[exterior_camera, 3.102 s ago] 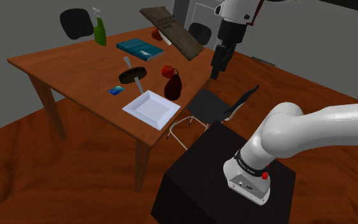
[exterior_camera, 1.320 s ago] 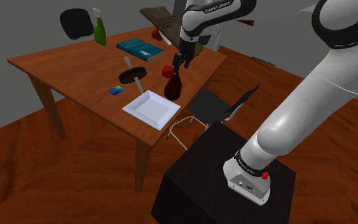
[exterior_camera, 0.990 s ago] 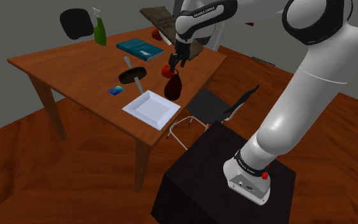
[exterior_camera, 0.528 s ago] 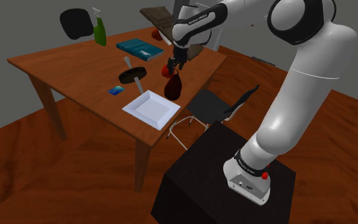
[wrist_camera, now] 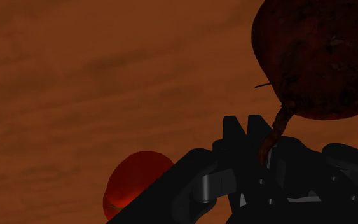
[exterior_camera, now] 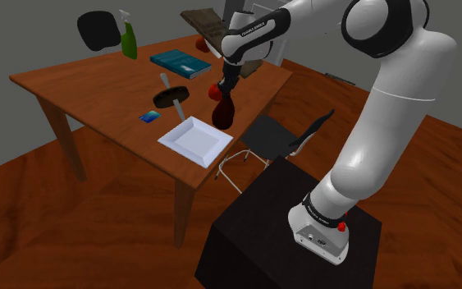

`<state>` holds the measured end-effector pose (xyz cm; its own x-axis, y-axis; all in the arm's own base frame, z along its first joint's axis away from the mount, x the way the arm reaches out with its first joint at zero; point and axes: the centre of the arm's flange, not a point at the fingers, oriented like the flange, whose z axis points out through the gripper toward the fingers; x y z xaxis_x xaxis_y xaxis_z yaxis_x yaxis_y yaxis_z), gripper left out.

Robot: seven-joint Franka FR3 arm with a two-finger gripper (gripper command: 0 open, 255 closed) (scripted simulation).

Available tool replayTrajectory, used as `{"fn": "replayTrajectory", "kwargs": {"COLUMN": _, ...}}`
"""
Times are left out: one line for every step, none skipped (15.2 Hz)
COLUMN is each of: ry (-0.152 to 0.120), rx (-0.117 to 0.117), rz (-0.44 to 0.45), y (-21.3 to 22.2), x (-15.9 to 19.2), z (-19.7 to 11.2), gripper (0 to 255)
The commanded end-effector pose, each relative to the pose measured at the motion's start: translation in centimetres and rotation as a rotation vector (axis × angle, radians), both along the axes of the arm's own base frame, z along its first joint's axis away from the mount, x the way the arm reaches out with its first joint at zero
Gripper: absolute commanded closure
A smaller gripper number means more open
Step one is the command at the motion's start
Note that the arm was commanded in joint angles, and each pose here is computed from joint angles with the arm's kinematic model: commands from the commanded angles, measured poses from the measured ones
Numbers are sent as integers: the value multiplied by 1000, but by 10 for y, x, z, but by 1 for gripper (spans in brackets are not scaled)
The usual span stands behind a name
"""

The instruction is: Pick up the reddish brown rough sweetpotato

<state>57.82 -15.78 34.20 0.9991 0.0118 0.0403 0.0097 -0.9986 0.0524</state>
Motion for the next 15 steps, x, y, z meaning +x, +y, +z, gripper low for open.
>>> {"fn": "replayTrajectory", "kwargs": {"ry": 0, "rx": 0, "rz": 0, "y": 0, "x": 0, "z": 0, "gripper": 255}}
{"fn": "replayTrajectory", "kwargs": {"ry": 0, "rx": 0, "rz": 0, "y": 0, "x": 0, "z": 0, "gripper": 255}}
{"fn": "replayTrajectory", "kwargs": {"ry": 0, "rx": 0, "rz": 0, "y": 0, "x": 0, "z": 0, "gripper": 255}}
{"fn": "replayTrajectory", "kwargs": {"ry": 0, "rx": 0, "rz": 0, "y": 0, "x": 0, "z": 0, "gripper": 255}}
{"fn": "replayTrajectory", "kwargs": {"ry": 0, "rx": 0, "rz": 0, "y": 0, "x": 0, "z": 0, "gripper": 255}}
{"fn": "replayTrajectory", "kwargs": {"ry": 0, "rx": 0, "rz": 0, "y": 0, "x": 0, "z": 0, "gripper": 255}}
{"fn": "replayTrajectory", "kwargs": {"ry": 0, "rx": 0, "rz": 0, "y": 0, "x": 0, "z": 5, "gripper": 255}}
{"fn": "replayTrajectory", "kwargs": {"ry": 0, "rx": 0, "rz": 0, "y": 0, "x": 0, "z": 11, "gripper": 255}}
{"fn": "replayTrajectory", "kwargs": {"ry": 0, "rx": 0, "rz": 0, "y": 0, "x": 0, "z": 16, "gripper": 255}}
{"fn": "replayTrajectory", "kwargs": {"ry": 0, "rx": 0, "rz": 0, "y": 0, "x": 0, "z": 21, "gripper": 255}}
{"fn": "replayTrajectory", "kwargs": {"ry": 0, "rx": 0, "rz": 0, "y": 0, "x": 0, "z": 26, "gripper": 255}}
{"fn": "replayTrajectory", "kwargs": {"ry": 0, "rx": 0, "rz": 0, "y": 0, "x": 0, "z": 32, "gripper": 255}}
{"fn": "replayTrajectory", "kwargs": {"ry": 0, "rx": 0, "rz": 0, "y": 0, "x": 0, "z": 37, "gripper": 255}}
{"fn": "replayTrajectory", "kwargs": {"ry": 0, "rx": 0, "rz": 0, "y": 0, "x": 0, "z": 42, "gripper": 255}}
{"fn": "replayTrajectory", "kwargs": {"ry": 0, "rx": 0, "rz": 0, "y": 0, "x": 0, "z": 48, "gripper": 255}}
